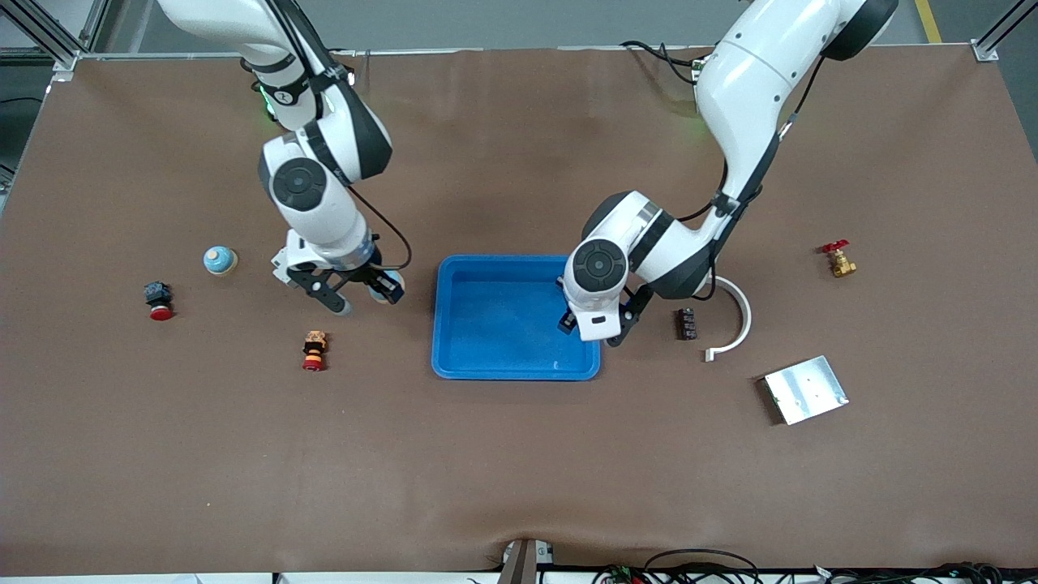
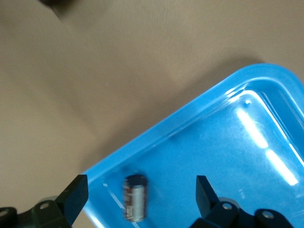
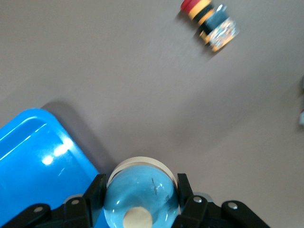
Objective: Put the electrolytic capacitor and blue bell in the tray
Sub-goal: 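Release the capacitor into the tray while the right gripper carries the bell, then reach the second capacitor with the left gripper while the right gripper lowers the bell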
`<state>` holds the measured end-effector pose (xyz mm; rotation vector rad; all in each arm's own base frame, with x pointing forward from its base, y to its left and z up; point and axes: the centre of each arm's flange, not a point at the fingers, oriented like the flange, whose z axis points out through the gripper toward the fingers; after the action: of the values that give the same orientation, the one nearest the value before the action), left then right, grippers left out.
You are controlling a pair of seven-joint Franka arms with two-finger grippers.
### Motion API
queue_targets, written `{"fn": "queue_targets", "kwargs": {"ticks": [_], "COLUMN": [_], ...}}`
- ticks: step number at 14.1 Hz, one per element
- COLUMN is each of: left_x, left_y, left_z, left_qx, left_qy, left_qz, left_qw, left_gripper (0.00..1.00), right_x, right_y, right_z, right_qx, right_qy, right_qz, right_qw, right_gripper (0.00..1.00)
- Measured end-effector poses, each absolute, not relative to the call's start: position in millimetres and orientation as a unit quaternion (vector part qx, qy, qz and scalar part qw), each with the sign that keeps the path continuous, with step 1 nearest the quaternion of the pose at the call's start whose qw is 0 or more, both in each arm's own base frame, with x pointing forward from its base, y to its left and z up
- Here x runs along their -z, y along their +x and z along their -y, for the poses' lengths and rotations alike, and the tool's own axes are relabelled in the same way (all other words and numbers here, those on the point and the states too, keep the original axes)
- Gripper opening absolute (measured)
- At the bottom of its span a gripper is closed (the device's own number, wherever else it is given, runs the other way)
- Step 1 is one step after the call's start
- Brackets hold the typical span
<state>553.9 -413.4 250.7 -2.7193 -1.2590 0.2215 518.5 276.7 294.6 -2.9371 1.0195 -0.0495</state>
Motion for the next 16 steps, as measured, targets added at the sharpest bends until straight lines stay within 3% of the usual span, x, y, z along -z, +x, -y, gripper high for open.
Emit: {"fn": "queue_targets", "kwargs": {"ticks": [6, 11, 16], "left_x": [-328, -379, -383], "left_y": [582, 606, 623], "left_z": [350, 261, 174], "left_qx": [-0.077, -0.066, -0.049], "left_qy": [-0.959, -0.984, -0.993], "left_qz": [0.263, 0.16, 0.1], "left_qw": [0.067, 0.049, 0.029], "left_gripper": [1.0, 1.0, 1.0], "right_x": [-281, -269, -247], "right_y": [527, 513, 498], "right_z": [-311, -355, -379], "right_qx": [0.019, 0.016, 0.013], "right_qy": [-0.934, -0.926, -0.922], "right_qz": [-0.357, -0.376, -0.387], "right_qw": [0.022, 0.021, 0.02], "right_gripper": [0.65, 0.65, 0.65]}}
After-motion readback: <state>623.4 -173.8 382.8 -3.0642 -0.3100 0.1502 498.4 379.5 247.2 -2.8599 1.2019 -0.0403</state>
